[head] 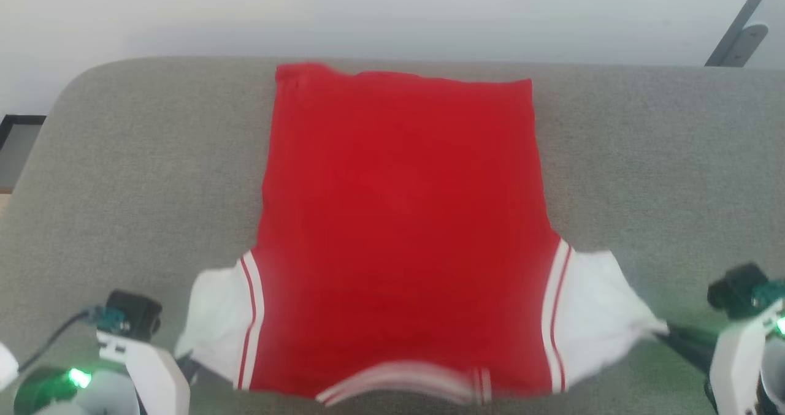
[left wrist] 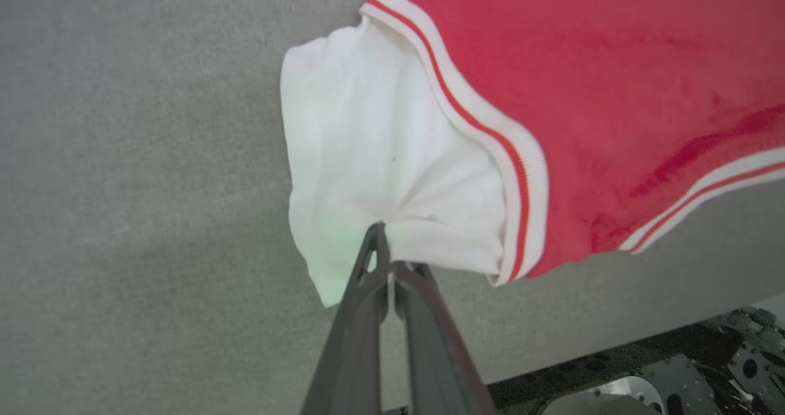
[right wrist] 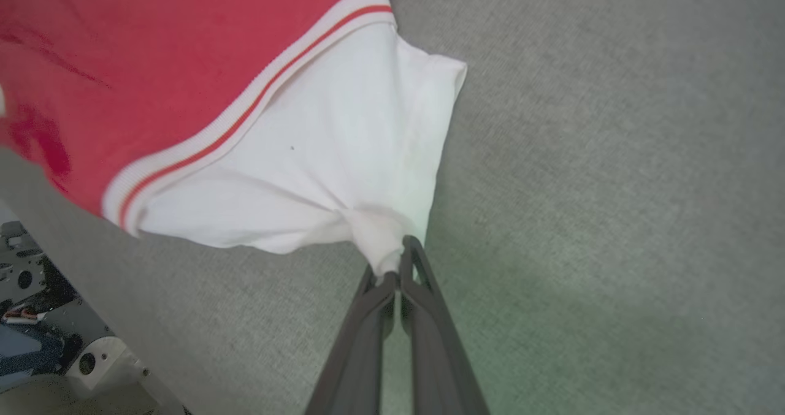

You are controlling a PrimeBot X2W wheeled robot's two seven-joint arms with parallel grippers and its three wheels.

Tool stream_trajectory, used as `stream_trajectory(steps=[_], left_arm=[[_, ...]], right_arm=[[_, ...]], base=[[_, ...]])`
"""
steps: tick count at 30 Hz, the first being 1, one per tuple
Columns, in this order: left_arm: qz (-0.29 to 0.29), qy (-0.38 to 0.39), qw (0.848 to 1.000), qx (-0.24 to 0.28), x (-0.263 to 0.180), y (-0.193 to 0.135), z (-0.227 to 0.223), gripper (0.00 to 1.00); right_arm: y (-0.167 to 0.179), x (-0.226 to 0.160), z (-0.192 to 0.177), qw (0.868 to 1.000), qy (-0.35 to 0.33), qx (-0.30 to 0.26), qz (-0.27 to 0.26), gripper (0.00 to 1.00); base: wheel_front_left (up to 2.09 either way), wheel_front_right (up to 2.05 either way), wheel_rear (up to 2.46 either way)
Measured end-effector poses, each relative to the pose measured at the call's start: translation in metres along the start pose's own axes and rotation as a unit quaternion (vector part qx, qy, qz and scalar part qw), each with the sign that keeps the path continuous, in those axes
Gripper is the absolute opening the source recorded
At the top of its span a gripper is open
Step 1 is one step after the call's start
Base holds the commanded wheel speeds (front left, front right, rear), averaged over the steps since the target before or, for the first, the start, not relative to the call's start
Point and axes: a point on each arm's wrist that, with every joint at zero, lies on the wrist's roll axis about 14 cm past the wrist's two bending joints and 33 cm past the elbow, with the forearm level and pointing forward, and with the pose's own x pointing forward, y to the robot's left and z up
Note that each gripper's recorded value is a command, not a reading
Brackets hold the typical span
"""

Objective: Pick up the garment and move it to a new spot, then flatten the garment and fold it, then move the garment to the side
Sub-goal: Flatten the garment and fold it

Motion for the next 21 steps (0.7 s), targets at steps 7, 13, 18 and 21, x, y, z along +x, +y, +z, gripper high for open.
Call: stream_trajectory(steps=[7,13,18,21], left_arm=[[-0.007,0.023,0.999,-0.027,-0.013,-0.012,-0.027,0.00],[-0.017,0.031,0.999,-0.040,-0.016,-0.022,-0.037,0.00],[-0.022,0.031,0.998,-0.046,-0.014,-0.026,-0.040,0.00],[-0.026,0.029,0.998,-0.050,-0.012,-0.029,-0.041,0.00]], right_arm=[[0.003,-0.015,-0.032,0.999,0.046,0.024,0.001,0.00],[0.000,-0.018,-0.051,0.996,0.075,0.048,-0.011,0.00],[-0.012,-0.012,-0.051,0.994,0.083,0.061,-0.029,1.00],[-0.015,-0.005,-0.027,0.996,0.062,0.058,-0.024,1.00]], base=[[0.00,0.00,0.00],[0.00,0.00,0.00],[0.00,0.00,0.00],[0.00,0.00,0.00]])
